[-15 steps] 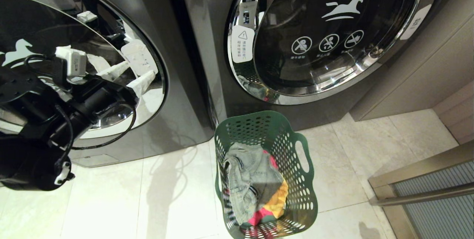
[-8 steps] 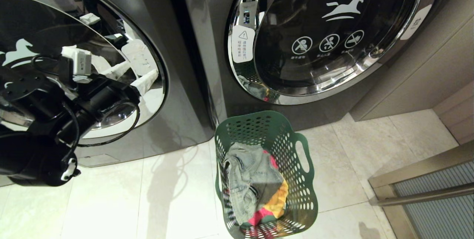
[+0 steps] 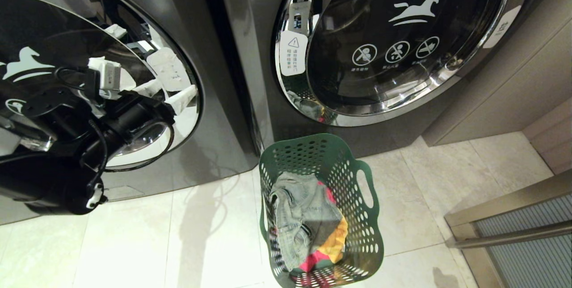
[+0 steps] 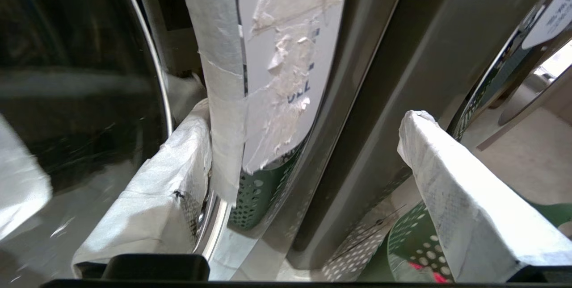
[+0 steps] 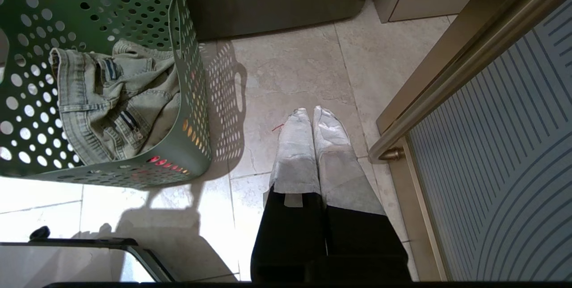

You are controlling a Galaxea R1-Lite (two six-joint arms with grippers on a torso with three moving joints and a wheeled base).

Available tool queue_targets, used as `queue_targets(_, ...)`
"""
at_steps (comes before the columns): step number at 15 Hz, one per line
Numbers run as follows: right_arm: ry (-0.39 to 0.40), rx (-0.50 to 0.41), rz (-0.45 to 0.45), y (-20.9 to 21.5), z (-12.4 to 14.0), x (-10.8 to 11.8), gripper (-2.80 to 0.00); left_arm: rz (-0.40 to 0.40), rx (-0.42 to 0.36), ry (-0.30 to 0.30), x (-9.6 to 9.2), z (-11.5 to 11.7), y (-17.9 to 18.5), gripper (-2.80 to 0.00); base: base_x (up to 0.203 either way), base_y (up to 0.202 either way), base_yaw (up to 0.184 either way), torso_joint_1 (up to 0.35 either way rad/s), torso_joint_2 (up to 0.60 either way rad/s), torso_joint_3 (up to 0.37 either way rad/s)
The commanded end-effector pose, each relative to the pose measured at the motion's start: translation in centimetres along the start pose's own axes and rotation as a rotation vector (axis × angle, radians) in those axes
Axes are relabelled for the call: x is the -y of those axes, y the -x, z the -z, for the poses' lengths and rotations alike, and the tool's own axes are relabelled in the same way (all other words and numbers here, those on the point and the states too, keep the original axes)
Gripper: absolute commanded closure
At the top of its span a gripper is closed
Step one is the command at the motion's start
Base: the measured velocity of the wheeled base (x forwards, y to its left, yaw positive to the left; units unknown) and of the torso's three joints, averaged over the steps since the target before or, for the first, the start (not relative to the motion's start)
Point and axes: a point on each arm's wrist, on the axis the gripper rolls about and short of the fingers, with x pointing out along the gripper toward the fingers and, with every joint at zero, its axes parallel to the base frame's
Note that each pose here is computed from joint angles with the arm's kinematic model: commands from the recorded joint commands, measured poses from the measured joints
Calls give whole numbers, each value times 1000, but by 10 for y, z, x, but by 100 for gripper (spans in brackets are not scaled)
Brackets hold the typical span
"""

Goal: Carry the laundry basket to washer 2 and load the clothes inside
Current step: Open the lid of the washing machine

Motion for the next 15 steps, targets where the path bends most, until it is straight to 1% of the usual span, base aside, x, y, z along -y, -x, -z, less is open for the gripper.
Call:
queue_targets(1, 0, 1, -1, 0, 0, 0, 0, 13, 18, 32, -4, 4, -8, -280, 0, 0, 0, 0, 0, 0)
queue_targets(3, 1, 1, -1, 0, 0, 0, 0, 55, 15, 34, -6, 4, -9, -280, 0, 0, 0, 0, 0, 0)
queue_targets(6, 0, -1, -1, 0, 0, 0, 0, 63, 39, 22, -9, -2, -12, -280, 0, 0, 0, 0, 0, 0)
queue_targets(11, 0, 1, -1, 0, 0, 0, 0, 198, 38, 10, -4, -8, -11, -280, 0, 0, 0, 0, 0, 0)
queue_targets(13, 0, 0, -1, 0, 0, 0, 0, 269, 22, 14, 0, -8, -6, -280, 0, 0, 0, 0, 0, 0)
queue_targets(15, 0, -1, -1, 0, 0, 0, 0, 311, 7, 20, 3, -7, 0, -280, 0, 0, 0, 0, 0, 0)
